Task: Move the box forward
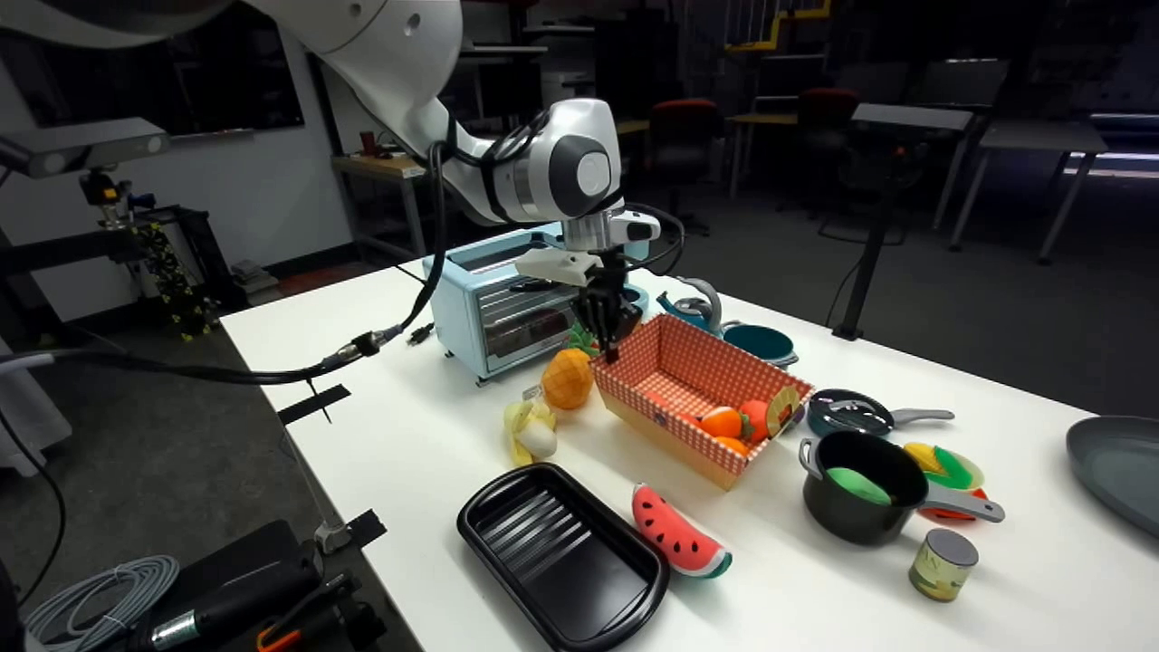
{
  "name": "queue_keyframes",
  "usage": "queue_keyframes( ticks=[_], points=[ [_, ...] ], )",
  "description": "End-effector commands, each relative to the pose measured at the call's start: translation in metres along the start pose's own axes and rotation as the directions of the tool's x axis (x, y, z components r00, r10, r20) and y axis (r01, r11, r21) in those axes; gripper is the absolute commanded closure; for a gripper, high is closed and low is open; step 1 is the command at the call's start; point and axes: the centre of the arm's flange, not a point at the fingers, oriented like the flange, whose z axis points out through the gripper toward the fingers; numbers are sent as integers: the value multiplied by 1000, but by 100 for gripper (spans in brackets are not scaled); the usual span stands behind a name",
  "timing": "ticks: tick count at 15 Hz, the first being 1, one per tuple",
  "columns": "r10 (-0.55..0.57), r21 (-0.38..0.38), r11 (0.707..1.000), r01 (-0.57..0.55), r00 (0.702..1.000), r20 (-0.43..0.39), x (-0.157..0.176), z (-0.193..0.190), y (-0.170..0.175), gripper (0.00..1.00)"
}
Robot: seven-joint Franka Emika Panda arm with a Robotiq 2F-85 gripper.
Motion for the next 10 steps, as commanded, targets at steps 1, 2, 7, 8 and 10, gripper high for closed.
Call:
queue_keyframes(
  ticks=[1,2,7,8,10],
  points=[
    [-30,-8,1000,30,1000,7,5,-14,-7,65],
    [-36,-7,999,36,999,3,3,-17,-8,59],
    [-27,5,1000,27,999,-26,-5,-32,-3,21],
    [-24,9,1000,25,999,-32,-6,-36,-2,12],
    [-16,18,1000,17,999,-51,-12,-48,7,1]
  ],
)
